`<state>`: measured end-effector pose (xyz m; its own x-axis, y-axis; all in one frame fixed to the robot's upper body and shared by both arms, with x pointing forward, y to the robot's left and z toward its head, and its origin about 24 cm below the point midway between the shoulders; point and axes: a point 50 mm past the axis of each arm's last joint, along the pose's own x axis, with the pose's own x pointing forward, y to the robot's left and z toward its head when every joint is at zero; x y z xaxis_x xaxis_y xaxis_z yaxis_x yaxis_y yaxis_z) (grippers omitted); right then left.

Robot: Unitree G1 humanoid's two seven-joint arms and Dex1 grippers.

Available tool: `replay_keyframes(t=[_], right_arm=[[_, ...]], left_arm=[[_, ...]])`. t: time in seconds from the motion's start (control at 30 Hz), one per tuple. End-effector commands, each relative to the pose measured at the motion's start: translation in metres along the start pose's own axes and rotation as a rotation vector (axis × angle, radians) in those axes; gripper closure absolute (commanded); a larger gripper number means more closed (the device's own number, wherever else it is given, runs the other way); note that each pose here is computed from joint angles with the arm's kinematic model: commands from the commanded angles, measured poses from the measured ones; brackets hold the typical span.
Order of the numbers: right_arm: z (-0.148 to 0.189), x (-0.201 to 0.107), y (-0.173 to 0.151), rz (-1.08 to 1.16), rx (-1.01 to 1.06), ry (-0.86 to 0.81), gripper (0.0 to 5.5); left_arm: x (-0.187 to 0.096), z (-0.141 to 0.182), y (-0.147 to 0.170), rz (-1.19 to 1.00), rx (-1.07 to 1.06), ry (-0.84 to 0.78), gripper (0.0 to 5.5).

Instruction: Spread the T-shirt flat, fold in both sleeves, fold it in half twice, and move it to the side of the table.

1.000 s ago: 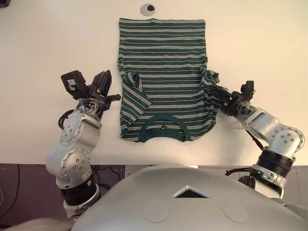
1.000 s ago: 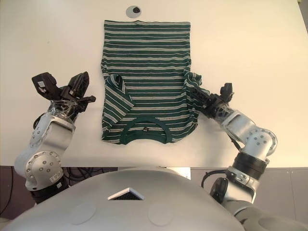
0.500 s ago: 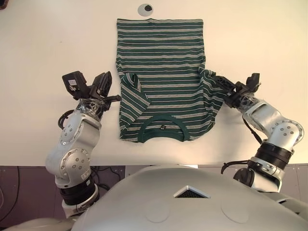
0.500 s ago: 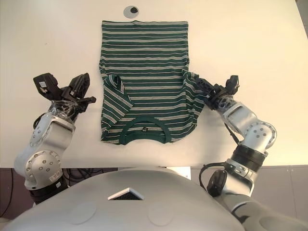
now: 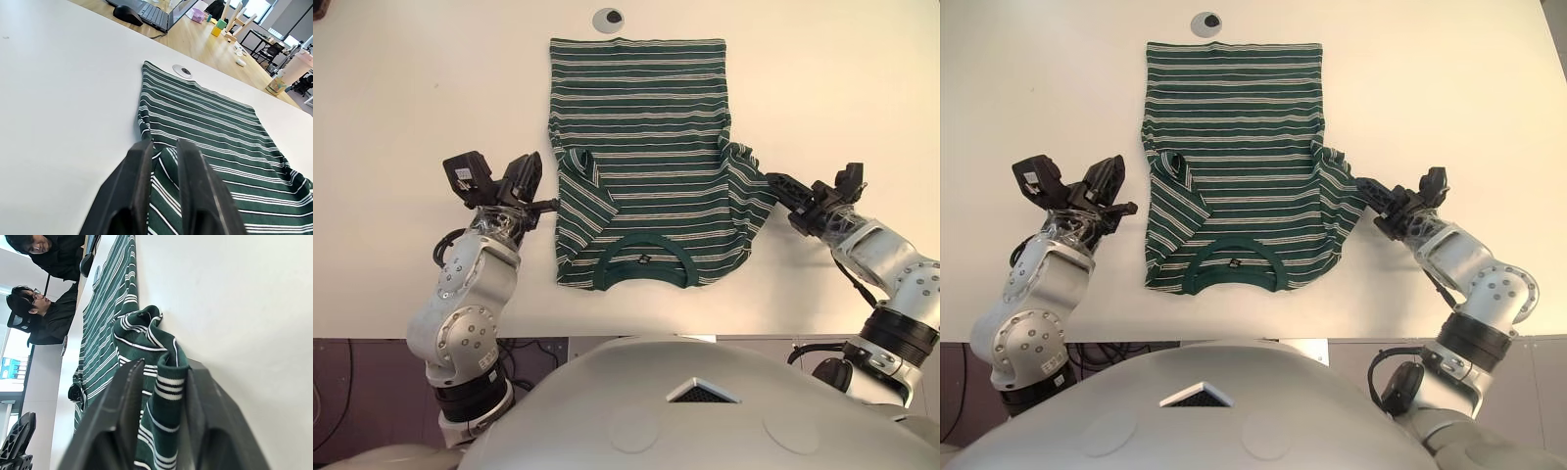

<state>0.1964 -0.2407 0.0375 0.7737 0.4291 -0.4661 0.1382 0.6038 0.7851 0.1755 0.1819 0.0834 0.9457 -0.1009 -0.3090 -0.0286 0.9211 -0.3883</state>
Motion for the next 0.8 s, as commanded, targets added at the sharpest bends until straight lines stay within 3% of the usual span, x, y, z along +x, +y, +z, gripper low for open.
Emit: replay_keyframes(t=[0.03, 0.17, 0.47, 0.8], right_arm=[[0.006, -0.004, 0.008, 0.007, -0.043, -0.011, 4.91], [0.01, -0.004, 0.012, 0.009, -0.067, -0.016, 5.48], [0.043, -0.014, 0.02, -0.107, -0.358, -0.098, 5.48], [0.026, -0.003, 0.053, -0.011, -0.739, -0.028, 5.48]], left_arm=[[-0.001, 0.001, -0.001, 0.003, 0.004, -0.014, 4.66], [-0.002, 0.0, -0.001, 0.009, -0.001, -0.019, 4.66], [-0.005, 0.0, 0.0, 0.033, -0.008, -0.039, 4.66], [-0.003, -0.001, -0.003, 0.032, -0.005, -0.048, 4.66]])
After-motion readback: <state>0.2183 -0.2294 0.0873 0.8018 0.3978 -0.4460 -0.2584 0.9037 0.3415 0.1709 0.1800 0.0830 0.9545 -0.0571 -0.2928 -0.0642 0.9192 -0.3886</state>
